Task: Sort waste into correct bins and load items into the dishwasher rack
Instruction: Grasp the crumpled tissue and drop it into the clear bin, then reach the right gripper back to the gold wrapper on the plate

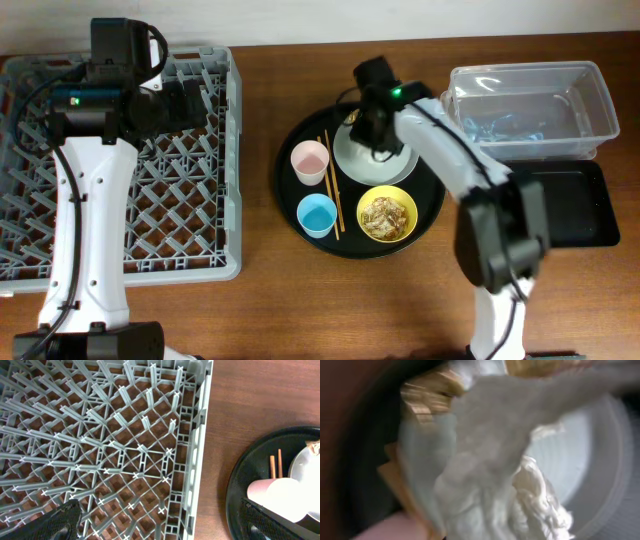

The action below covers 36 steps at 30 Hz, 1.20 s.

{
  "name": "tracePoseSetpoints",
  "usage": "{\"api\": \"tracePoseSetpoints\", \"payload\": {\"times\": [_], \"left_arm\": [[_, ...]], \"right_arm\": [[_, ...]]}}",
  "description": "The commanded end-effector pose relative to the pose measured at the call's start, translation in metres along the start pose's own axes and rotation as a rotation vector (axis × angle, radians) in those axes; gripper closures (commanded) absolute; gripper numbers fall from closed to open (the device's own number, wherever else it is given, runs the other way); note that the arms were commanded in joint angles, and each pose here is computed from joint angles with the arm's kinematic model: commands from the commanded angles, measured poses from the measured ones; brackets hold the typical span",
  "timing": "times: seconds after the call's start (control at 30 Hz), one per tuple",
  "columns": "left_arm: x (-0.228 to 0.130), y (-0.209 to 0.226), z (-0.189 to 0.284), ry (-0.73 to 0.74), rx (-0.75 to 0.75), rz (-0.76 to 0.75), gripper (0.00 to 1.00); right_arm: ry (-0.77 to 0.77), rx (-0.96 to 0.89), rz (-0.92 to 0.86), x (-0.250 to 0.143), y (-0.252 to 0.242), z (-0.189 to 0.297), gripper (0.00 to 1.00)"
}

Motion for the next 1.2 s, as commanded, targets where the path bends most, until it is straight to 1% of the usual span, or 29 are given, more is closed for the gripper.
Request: {"api": "tracePoseSetpoints", "payload": {"times": [0.0,0.07,0.17,0.27,0.33,0.37,0.4,0.43,0.47,0.5,0.53,0.57,0.6,0.63,0.7,0.77,0.8,0.87,0.93,1.0,1.07,1.1,1.17], "left_arm": [[0.003,-0.001,0.001,-0.006,-0.01,0.015,0.01],[0.003,-0.001,0.001,-0.003,-0.01,0.015,0.01],[0.002,0.0,0.001,0.0,-0.009,0.014,0.01],[0.002,0.0,0.001,0.004,-0.008,0.014,0.01],[0.002,0.0,0.001,0.004,-0.007,0.014,0.01],[0.002,0.0,0.001,0.004,-0.007,0.014,0.01],[0.002,0.0,0.001,0.004,-0.008,0.014,0.01],[0.001,0.0,0.001,0.006,-0.007,0.014,0.01],[0.001,0.0,0.001,0.01,-0.006,0.013,0.01],[0.0,0.0,0.001,0.016,-0.005,0.013,0.01],[-0.001,0.0,0.001,0.021,-0.003,0.012,0.01],[-0.001,0.0,0.001,0.026,-0.002,0.011,0.01],[-0.002,0.001,0.001,0.029,-0.001,0.011,0.01],[-0.002,0.001,0.001,0.029,-0.001,0.011,0.01],[-0.002,0.001,0.001,0.027,-0.001,0.011,0.0],[-0.001,0.0,0.001,0.026,-0.002,0.011,0.01],[-0.001,0.0,0.001,0.025,-0.002,0.011,0.01],[-0.001,0.0,0.001,0.025,-0.002,0.011,0.01],[-0.002,0.0,0.001,0.026,-0.002,0.011,0.01],[-0.002,0.0,0.001,0.026,-0.002,0.011,0.01],[-0.002,0.0,0.001,0.026,-0.002,0.011,0.01],[-0.002,0.0,0.001,0.027,-0.002,0.011,0.01],[-0.002,0.0,0.001,0.027,-0.002,0.011,0.01]], "right_arm": [[-0.312,0.093,0.019,0.041,-0.027,0.127,0.96],[-0.406,0.029,-0.063,0.055,-0.061,0.154,0.96],[-0.449,-0.06,-0.189,0.074,-0.116,0.165,0.96],[-0.432,-0.12,-0.298,0.095,-0.167,0.148,0.96],[-0.41,-0.105,-0.325,0.103,-0.181,0.134,0.9],[-0.398,-0.105,-0.333,0.105,-0.185,0.128,0.83],[-0.386,-0.108,-0.339,0.107,-0.188,0.122,0.64],[-0.372,-0.114,-0.344,0.108,-0.191,0.115,0.41],[-0.36,-0.12,-0.344,0.109,-0.192,0.11,0.33],[-0.347,-0.124,-0.345,0.109,-0.193,0.104,0.22],[-0.342,-0.126,-0.345,0.11,-0.193,0.1,0.16],[-0.34,-0.113,-0.342,0.11,-0.192,0.1,0.07],[-0.339,-0.086,-0.336,0.111,-0.19,0.1,0.03],[-0.348,-0.069,-0.331,0.112,-0.188,0.104,0.01],[-0.356,-0.034,-0.313,0.114,-0.184,0.109,0.01],[-0.338,0.067,-0.246,0.115,-0.172,0.113,0.01],[-0.326,0.117,-0.212,0.114,-0.16,0.114,0.02],[-0.31,0.154,-0.165,0.108,-0.135,0.111,0.06],[-0.302,0.159,-0.118,0.097,-0.097,0.104,0.07],[-0.316,0.136,-0.112,0.088,-0.069,0.097,0.07],[-0.323,0.118,-0.126,0.079,-0.042,0.085,0.07],[-0.317,0.119,-0.14,0.074,-0.029,0.075,0.09],[-0.301,0.093,-0.186,0.068,-0.018,0.057,0.11]]}}
Point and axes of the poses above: each gripper's point midway between its finger pads, its own z axis back along the fingers, its own y axis along the line the jaws close on, x = y × z, the point moved 10 cm from there along z, back along the fingers, and after that the axes turned 5 degrees about z, right-handed, at the moved point
